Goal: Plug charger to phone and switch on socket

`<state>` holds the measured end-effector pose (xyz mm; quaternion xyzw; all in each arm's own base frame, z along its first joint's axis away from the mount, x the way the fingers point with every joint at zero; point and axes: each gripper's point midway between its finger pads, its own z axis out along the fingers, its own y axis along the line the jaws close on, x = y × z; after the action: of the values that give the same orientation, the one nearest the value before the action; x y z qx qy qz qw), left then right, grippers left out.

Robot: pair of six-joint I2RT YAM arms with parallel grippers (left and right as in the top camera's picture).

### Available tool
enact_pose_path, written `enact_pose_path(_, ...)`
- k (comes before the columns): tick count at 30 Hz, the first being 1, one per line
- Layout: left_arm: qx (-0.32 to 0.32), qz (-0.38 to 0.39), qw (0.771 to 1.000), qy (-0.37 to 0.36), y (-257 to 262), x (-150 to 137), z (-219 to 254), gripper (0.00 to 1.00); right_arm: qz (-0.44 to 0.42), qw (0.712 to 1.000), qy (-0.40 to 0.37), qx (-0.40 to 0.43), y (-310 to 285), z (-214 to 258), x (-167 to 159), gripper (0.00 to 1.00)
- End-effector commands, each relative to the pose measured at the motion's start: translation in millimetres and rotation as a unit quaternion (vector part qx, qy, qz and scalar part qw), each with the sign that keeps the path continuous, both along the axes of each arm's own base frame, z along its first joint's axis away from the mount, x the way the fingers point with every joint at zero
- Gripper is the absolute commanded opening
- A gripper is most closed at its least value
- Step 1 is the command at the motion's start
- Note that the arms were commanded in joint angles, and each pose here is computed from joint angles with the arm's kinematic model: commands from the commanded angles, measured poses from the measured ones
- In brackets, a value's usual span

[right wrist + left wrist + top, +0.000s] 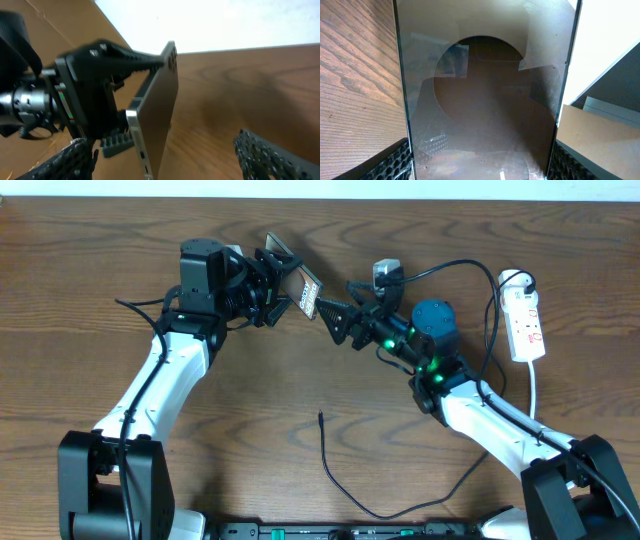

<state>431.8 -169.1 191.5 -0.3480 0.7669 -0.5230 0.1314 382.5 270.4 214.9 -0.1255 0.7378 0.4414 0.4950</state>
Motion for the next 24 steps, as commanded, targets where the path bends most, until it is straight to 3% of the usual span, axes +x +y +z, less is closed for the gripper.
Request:
enact_pose_path(1, -0.009, -0.008, 1.000, -0.026, -1.9, -0.1, 19.8, 0.07, 0.015, 0.999, -0.016, -0.024, 11.0, -3.0, -5.6, 0.89)
enact_pose_path(11, -0.009, -0.037, 0.999, -0.026, -26.5, -10.6, 19.8, 0.08, 0.032, 0.998, -0.032, -0.035, 22.0, -2.6, -13.8, 0.89)
enact_pose_path(24, -0.016, -0.059, 0.998, -0.024, -38.0, -18.1, 21.3, 0.07, 0.012, 0.999, -0.022, -0.030, 18.1, -3.3, -8.8, 0.75)
